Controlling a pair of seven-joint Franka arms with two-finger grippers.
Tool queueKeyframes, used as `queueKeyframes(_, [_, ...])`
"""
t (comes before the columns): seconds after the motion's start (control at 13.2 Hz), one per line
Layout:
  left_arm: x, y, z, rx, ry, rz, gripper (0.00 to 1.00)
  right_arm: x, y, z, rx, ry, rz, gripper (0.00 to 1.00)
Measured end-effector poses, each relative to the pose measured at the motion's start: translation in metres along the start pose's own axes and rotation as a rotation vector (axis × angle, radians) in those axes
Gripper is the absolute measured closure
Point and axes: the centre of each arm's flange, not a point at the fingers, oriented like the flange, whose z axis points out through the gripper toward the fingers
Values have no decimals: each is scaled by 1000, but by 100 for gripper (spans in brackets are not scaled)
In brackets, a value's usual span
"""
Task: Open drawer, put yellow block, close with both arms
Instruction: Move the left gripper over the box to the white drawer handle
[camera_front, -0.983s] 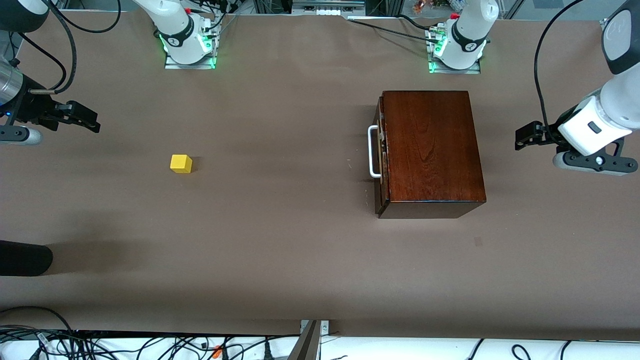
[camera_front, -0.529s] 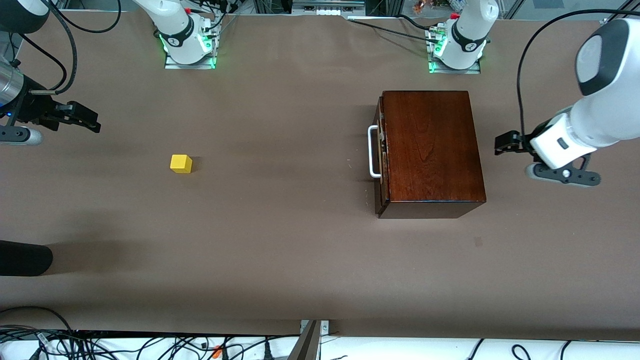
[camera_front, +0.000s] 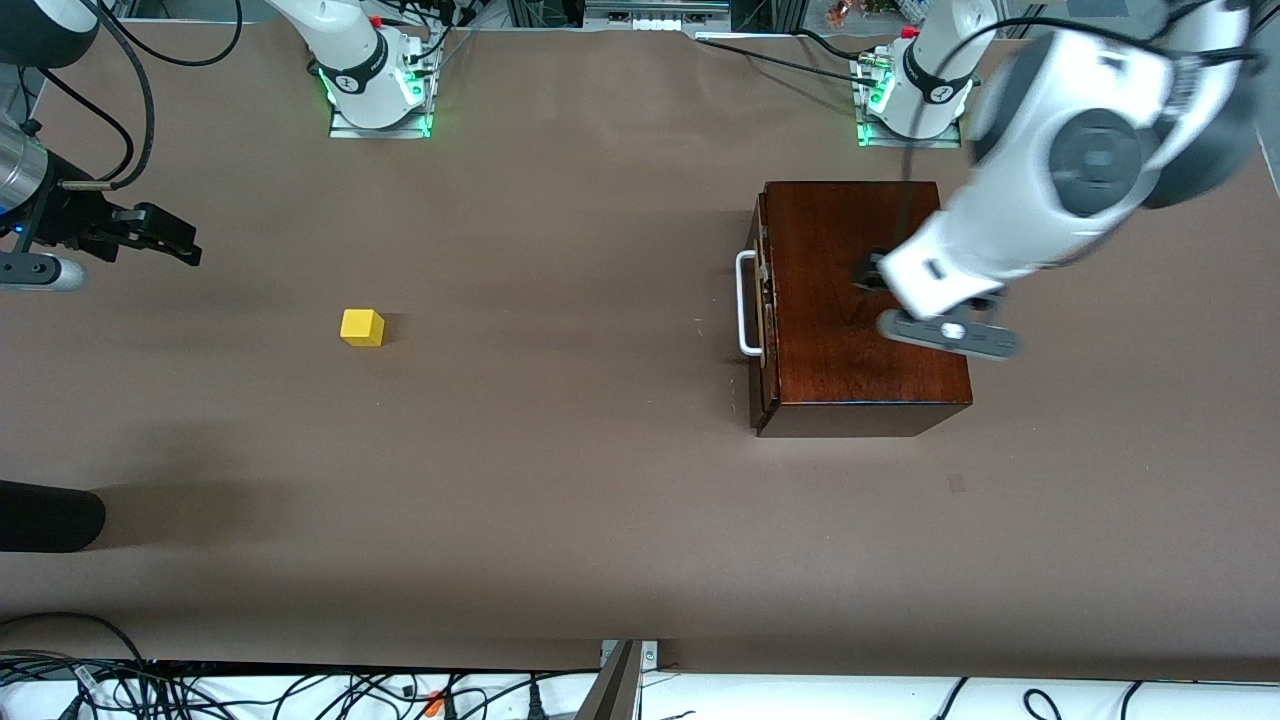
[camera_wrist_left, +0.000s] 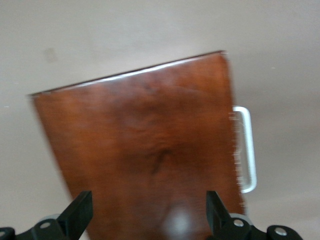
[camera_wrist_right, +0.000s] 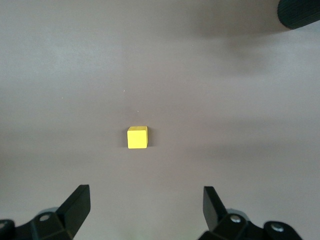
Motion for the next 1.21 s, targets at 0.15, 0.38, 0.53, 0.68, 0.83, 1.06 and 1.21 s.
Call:
queueKeyframes(0.15, [3,50,14,11,-8,11,0,0,0,0,0,0,0,0])
queueKeyframes(0.38, [1,130,42,13,31,-35,0,0,0,0,0,-1,1,0])
queueKeyframes(0.53, [-2,165,64,13,40,-72,0,0,1,1,0,-1,1,0])
queueKeyframes(0.68, [-1,188,94,32,37,-65,0,1,1,1,0,-3,1,0])
queueKeyframes(0.83, [-2,206,138,69,68,-65,0,1,1,2,0,-4,1,0])
queueKeyframes(1.06, [-7,211,184,75,91,-69,0,1,1,2,0,-4,1,0])
queueKeyframes(1.21, [-5,204,186,94,96,-72,0,1,1,2,0,-4,1,0])
